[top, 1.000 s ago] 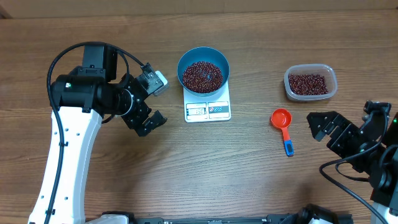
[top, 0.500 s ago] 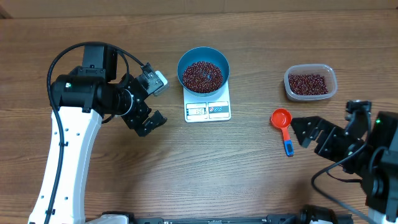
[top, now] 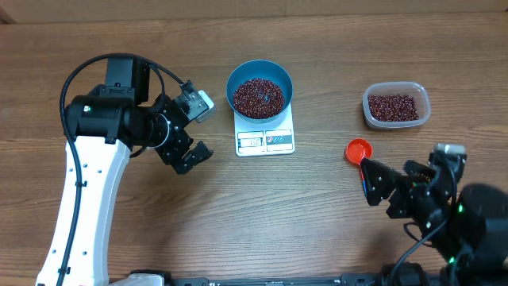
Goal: Scoop item into bowl and weigh 150g on scale
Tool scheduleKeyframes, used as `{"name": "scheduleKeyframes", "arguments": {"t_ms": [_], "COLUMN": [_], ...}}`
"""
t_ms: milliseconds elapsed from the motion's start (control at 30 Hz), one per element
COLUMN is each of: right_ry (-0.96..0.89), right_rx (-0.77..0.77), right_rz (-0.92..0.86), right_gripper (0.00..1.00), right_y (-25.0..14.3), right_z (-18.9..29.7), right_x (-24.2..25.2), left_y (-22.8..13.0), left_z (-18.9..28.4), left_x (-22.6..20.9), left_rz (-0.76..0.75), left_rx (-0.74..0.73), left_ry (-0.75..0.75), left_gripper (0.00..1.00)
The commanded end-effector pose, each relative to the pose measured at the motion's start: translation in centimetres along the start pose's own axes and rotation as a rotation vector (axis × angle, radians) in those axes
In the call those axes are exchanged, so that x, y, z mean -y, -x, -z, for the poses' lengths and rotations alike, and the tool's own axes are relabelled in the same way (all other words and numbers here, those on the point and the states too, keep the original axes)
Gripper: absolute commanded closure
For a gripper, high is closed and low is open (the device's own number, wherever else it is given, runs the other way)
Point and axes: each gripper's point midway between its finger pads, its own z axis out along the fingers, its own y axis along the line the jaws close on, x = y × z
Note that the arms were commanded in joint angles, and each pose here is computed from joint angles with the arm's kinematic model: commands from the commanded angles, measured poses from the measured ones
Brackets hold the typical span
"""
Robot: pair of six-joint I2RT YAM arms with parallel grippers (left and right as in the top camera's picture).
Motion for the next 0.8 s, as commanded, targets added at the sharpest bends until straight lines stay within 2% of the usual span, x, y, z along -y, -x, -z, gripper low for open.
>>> {"name": "scheduleKeyframes", "arguments": {"t_ms": [0, 167, 567, 767], "right_ry": [-0.054, -0.060, -0.002, 0.023], "right_rx": [0.100, 0.261, 0.540, 0.625], "right_rz": [0.001, 0.032, 0.083, 0.097], "right_gripper": [0.00, 0.00, 0.00, 0.00], "right_y": [0.1, 0.1, -0.9, -1.4], "right_z": [0.2, 0.4, -2.0, -4.0], "right_x": [1.4, 2.6, 4.5, 5.4], "left_y": [0.5, 0.5, 0.5, 0.5], "left_z": [0.8, 0.8, 0.8, 0.8], "left_x": [-0.1, -0.1, -0.1, -0.1], "left_rz": [-0.002, -0.002, -0.002, -0.002], "left_rx": [0.023, 0.023, 0.023, 0.023], "left_ry": [0.017, 0.017, 0.017, 0.017], "left_gripper": [0.00, 0.00, 0.00, 0.00]}}
